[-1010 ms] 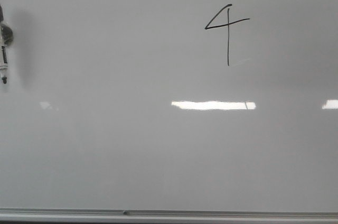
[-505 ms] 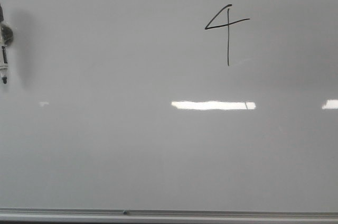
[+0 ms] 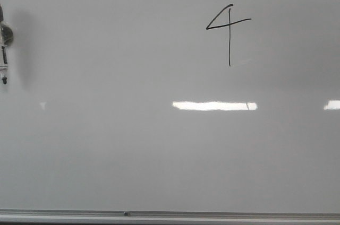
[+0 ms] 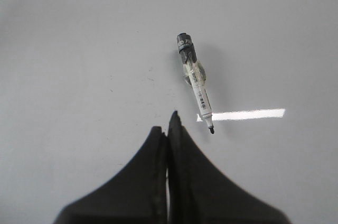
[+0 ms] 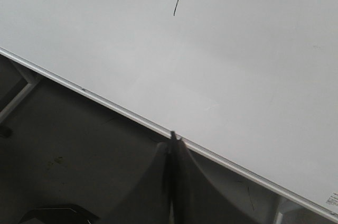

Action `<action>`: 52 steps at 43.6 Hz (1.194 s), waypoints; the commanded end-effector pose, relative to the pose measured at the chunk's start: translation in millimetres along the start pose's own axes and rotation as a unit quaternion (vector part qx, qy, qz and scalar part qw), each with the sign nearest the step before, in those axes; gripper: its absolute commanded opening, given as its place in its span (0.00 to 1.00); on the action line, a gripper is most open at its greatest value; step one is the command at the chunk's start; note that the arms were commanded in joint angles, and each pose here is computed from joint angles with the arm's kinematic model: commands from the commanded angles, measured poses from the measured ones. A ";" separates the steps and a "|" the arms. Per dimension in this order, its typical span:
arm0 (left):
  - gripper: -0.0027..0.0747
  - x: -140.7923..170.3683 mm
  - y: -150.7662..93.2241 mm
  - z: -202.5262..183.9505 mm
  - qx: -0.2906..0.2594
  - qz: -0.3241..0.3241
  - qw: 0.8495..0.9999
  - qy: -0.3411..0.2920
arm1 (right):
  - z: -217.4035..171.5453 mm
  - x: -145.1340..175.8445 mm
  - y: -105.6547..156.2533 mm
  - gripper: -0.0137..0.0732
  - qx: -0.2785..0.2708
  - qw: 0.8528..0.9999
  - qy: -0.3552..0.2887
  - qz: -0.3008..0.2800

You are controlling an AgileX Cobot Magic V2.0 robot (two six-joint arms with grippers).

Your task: Write number 4 on whiteboard

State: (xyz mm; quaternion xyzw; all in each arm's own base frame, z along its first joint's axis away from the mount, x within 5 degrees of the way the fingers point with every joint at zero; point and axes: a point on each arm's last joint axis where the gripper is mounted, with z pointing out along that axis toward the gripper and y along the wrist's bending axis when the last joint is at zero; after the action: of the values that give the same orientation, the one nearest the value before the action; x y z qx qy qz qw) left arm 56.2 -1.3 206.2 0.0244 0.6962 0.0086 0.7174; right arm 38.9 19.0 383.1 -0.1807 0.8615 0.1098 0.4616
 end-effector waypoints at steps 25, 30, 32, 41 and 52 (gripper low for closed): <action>0.01 -7.1 0.0 -1.5 0.002 -0.012 0.999 -0.052 | -2.7 -11.3 -0.2 0.07 0.002 0.999 -0.041 -0.002; 0.01 -7.1 0.0 -1.5 0.002 -0.012 0.999 -0.052 | -2.7 -11.3 -0.2 0.07 0.002 0.999 -0.041 -0.002; 0.01 -7.1 0.0 -1.5 0.002 -0.012 0.999 -0.052 | -2.7 -11.3 -0.2 0.07 0.002 0.999 -0.041 -0.002; 0.01 -7.1 0.0 -1.5 0.002 -0.012 0.999 -0.052 | -5.6 -4.7 -2.1 0.07 0.016 0.998 -0.065 0.000; 0.01 -6.9 -0.1 -1.4 0.002 -0.012 0.999 -0.050 | 13.1 25.8 -11.6 0.07 0.115 0.963 -0.241 0.033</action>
State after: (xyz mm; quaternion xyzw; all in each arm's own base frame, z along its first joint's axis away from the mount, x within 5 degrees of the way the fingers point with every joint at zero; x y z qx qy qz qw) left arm 56.1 -1.3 207.0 0.0243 0.6929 0.0087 0.7206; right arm 31.8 9.0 354.2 -0.0958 0.8009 0.0829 0.5853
